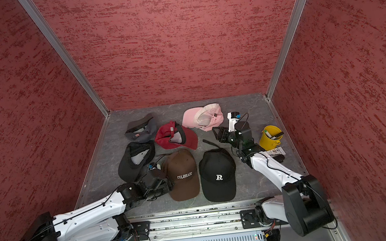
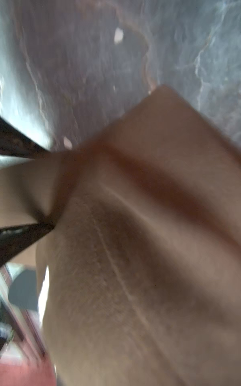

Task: Open the adjustable buckle of the baseball cap
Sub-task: Place the baseball cap at the center of the board, then pick up the baseball cap from the center of the board.

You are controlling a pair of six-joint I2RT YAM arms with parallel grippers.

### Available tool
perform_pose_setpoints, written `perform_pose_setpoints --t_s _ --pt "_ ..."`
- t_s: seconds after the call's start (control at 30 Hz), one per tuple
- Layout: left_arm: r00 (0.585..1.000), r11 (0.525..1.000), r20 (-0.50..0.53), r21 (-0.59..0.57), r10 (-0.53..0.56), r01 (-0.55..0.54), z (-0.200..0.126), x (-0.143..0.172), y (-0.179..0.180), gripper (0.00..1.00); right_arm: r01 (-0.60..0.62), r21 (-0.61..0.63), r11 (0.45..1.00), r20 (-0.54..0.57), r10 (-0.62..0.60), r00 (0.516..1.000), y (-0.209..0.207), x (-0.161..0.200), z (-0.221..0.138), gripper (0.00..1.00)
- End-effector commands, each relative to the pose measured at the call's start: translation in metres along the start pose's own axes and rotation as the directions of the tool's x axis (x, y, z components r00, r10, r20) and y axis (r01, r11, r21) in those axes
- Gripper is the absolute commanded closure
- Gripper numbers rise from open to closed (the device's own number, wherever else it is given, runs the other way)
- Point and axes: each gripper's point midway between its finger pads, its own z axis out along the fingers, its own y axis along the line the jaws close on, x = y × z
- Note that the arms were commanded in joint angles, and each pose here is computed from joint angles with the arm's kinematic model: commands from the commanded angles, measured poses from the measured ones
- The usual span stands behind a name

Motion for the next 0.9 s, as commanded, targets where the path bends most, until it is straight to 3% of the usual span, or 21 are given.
perform_pose_setpoints --t_s 0.0,0.13,0.23,0.6,0.87 --pt "0.995 0.990 -0.064 -0.115 0.073 -0.080 -0.004 0.008 0.015 0.38 0.007 0.055 0.998 0.024 -0.008 1.000 -0.004 -0.017 0.015 0.41" --pt "0.992 0.976 -0.046 -0.176 0.119 -0.125 -0.020 0.007 0.011 0.17 0.007 0.111 0.994 -0.012 -0.005 1.000 -0.016 -0.016 0.034 0.41" --pt "0.987 0.969 -0.005 -0.188 0.163 -0.161 -0.033 -0.001 0.001 0.10 0.004 0.133 0.991 -0.026 -0.001 1.000 -0.023 -0.014 0.049 0.41" --pt "0.922 0.926 0.170 -0.215 0.347 -0.309 -0.091 -0.048 -0.042 0.08 0.067 0.242 0.968 -0.114 -0.040 0.993 -0.036 -0.002 0.105 0.39" --pt "0.882 0.914 0.246 -0.172 0.401 -0.367 -0.105 -0.081 -0.068 0.08 0.055 0.363 0.930 -0.176 0.010 0.984 -0.061 0.011 0.136 0.40"
